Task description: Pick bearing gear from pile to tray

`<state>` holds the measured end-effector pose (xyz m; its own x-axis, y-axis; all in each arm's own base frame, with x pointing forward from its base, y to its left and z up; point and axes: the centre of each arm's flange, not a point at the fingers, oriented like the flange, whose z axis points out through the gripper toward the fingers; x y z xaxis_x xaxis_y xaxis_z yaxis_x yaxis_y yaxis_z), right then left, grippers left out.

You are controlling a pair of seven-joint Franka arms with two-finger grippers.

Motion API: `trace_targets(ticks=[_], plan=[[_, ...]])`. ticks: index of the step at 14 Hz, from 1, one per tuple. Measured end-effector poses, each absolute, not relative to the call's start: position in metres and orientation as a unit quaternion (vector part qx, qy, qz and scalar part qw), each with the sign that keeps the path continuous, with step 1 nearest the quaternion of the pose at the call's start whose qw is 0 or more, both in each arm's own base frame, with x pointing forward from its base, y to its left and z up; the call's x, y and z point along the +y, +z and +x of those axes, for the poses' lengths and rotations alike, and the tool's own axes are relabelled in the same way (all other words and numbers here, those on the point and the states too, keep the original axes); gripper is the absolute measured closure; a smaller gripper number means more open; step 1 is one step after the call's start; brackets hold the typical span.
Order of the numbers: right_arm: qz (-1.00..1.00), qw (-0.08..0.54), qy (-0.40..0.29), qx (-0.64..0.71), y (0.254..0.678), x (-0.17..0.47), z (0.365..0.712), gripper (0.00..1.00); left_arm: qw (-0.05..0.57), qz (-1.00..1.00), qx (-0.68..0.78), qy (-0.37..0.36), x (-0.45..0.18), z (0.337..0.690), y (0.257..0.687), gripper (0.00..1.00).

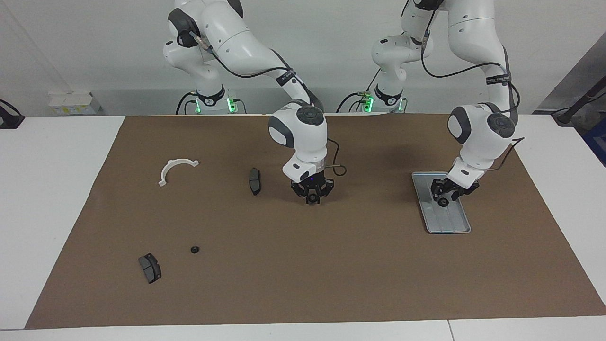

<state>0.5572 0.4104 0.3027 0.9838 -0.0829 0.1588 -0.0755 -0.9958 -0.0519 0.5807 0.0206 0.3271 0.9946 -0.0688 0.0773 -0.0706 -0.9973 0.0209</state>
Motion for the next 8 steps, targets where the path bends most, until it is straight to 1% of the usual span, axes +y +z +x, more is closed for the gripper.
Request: trace_targets(ticks=[1,2,3,5,6,7,8], plan=[[-0.996,0.022,-0.08,0.039,0.302,0.411,0.557,0.61,0.014,0.998,-0.034,0.045,0.019,0.584,0.333,0.19],[-0.996,0.023,-0.081,0.039,0.303,0.411,0.557,0.61,0.02,0.998,-0.032,0.055,0.015,0.59,0.341,0.17],[-0.996,0.023,-0.082,0.04,0.304,0.41,0.558,0.55,0.027,0.997,-0.031,0.065,0.008,0.595,0.35,0.17],[-0.995,0.023,-0.087,0.046,0.308,0.404,0.565,0.31,0.042,0.996,-0.023,0.081,-0.02,0.605,0.366,0.17],[-0.994,0.023,-0.093,0.053,0.314,0.396,0.572,0.21,0.046,0.995,-0.017,0.084,-0.038,0.607,0.37,0.17],[-0.993,0.022,-0.1,0.06,0.321,0.381,0.583,0.09,0.051,0.995,-0.008,0.087,-0.062,0.608,0.372,0.17],[-0.992,0.022,-0.108,0.065,0.33,0.362,0.596,0.01,0.057,0.994,0.002,0.091,-0.091,0.606,0.374,0.17]])
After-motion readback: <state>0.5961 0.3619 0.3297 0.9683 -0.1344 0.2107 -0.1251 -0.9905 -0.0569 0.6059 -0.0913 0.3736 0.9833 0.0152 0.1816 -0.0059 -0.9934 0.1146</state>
